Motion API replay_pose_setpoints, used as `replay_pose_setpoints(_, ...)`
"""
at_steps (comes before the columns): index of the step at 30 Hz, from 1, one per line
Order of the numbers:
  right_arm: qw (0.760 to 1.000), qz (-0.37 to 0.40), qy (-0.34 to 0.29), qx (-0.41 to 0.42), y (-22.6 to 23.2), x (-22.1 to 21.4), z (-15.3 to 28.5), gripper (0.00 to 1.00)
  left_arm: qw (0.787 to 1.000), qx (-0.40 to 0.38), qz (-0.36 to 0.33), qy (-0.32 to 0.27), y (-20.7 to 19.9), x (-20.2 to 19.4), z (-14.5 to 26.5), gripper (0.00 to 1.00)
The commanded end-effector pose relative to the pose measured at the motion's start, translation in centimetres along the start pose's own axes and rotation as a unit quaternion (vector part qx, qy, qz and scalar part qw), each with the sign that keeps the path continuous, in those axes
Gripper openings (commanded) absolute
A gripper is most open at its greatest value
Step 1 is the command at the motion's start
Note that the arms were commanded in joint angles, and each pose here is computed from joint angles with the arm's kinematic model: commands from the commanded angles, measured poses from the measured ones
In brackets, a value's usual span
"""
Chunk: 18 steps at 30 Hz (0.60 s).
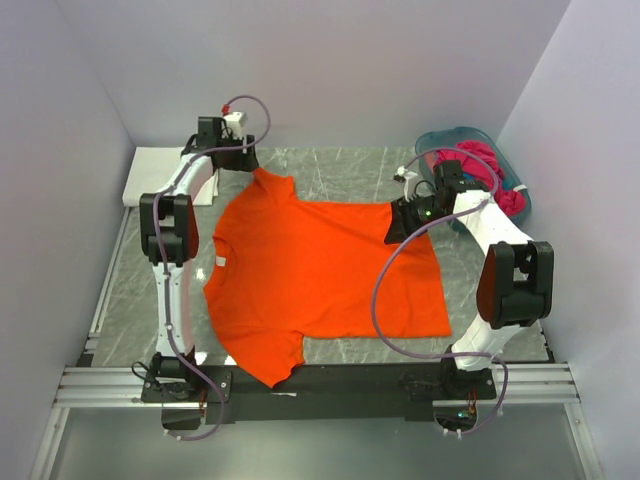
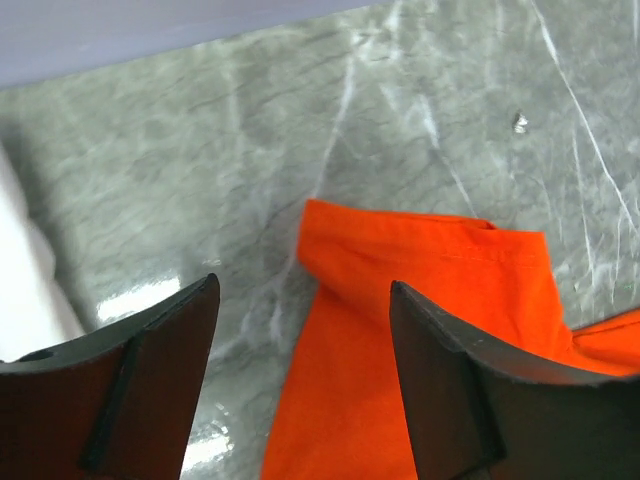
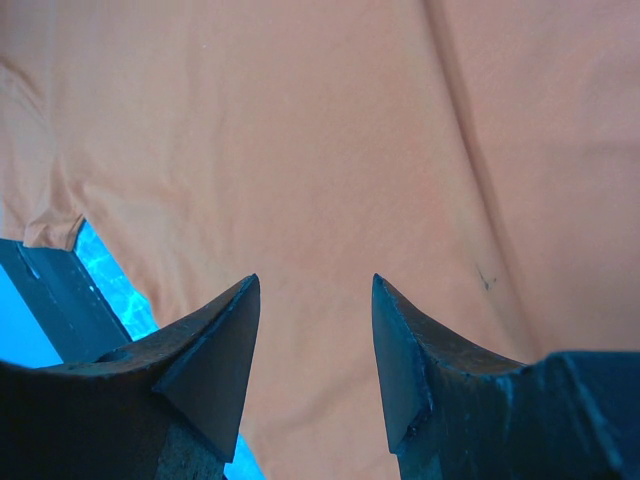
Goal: Fold and stack the t-shirts
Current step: Flatten the tshirt out
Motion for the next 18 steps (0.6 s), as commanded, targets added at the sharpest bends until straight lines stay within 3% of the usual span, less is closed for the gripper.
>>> replay_pose_setpoints(1, 1.000, 0.012, -0.018, 0.004, 0.5, 0.9, 1.0, 0.56, 0.995, -0.004, -0.093, -0.022, -1.7, 1.9, -0.4, 0.73)
replay_pose_setpoints(9, 1.000, 0.007, -0.014, 0.017, 0.6, 0.5, 0.7, 0.56, 0.995, -0.005, -0.095, -0.020, -1.2, 1.3, -2.6, 0.50)
replay_pose_setpoints(18, 1.000, 0.007, -0.014, 0.024, 0.6, 0.4, 0.6, 0.56, 0.995, -0.001, -0.102, -0.018, -0.9, 1.1, -3.4, 0.43)
Point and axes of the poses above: each gripper's point midway between its finger pads, its own z axis back along the fingers, its own y axis along the line the jaws close on, x = y × z, the point moved 1 cm from there along z, back along the fingers, and after that the axes turned 12 degrees about z, right-handed, at the moved point
